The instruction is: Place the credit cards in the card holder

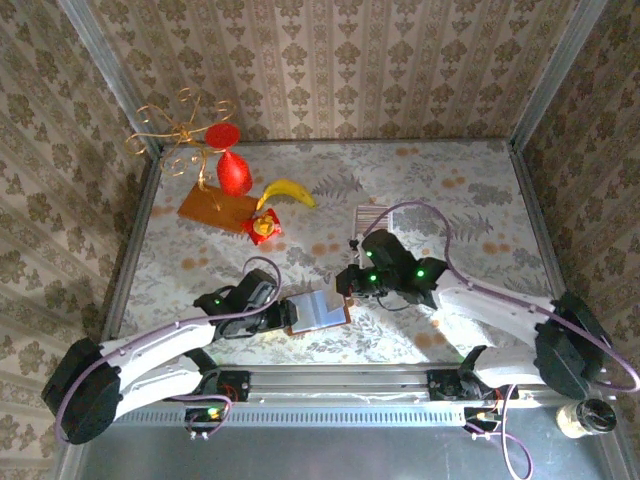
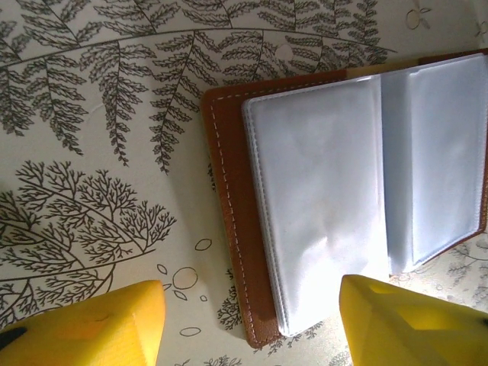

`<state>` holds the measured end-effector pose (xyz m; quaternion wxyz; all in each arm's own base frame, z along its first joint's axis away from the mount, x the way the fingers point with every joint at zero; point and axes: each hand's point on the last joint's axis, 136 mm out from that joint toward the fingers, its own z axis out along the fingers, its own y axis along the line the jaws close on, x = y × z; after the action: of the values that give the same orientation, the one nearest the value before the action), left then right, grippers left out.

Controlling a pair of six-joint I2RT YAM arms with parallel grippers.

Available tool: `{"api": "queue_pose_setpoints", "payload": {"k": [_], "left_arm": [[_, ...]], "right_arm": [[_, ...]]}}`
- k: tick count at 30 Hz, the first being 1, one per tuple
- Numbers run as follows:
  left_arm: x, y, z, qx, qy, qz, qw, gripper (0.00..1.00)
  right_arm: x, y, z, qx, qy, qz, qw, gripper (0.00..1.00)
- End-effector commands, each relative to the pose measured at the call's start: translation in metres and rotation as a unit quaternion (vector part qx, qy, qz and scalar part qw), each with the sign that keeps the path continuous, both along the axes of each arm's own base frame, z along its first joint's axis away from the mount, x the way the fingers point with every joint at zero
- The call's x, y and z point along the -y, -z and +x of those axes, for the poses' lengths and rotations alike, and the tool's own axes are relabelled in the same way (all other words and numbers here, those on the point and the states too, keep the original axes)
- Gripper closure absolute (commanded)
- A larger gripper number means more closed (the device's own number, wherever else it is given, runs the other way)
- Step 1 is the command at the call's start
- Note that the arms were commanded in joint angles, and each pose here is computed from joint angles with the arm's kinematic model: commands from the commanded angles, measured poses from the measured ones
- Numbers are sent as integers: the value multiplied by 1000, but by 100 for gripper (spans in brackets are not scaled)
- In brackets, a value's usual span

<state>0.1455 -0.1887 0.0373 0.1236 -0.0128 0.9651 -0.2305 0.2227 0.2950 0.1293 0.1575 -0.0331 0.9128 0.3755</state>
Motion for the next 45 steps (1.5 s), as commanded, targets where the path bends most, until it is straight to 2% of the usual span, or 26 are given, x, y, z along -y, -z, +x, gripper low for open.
{"api": "queue_pose_setpoints", "payload": {"k": [1,9,16,31,34,45], "left_arm": [[1,-5,4,0,-13,19,1000,38],[14,-7,6,-4,1,28,1000,40],[20,-1,7,-13,8,43,999,47],[15,21,6,-32,13,77,996,54],[11,27,2,-41,15,86,995,57],[1,39,-7,-54,19,102,993,70]], "right_arm": [[-10,12,6,-16,15,11,1000,100],[-25,48,6,-42,1,-14,999,100],[-26,67,4,-58,-2,-23,998,100],[-33,79,4,-68,-4,-20,997,100],[-36,77,5,-66,3,4,998,100],[-28,76,4,-49,27,20,998,100]]}}
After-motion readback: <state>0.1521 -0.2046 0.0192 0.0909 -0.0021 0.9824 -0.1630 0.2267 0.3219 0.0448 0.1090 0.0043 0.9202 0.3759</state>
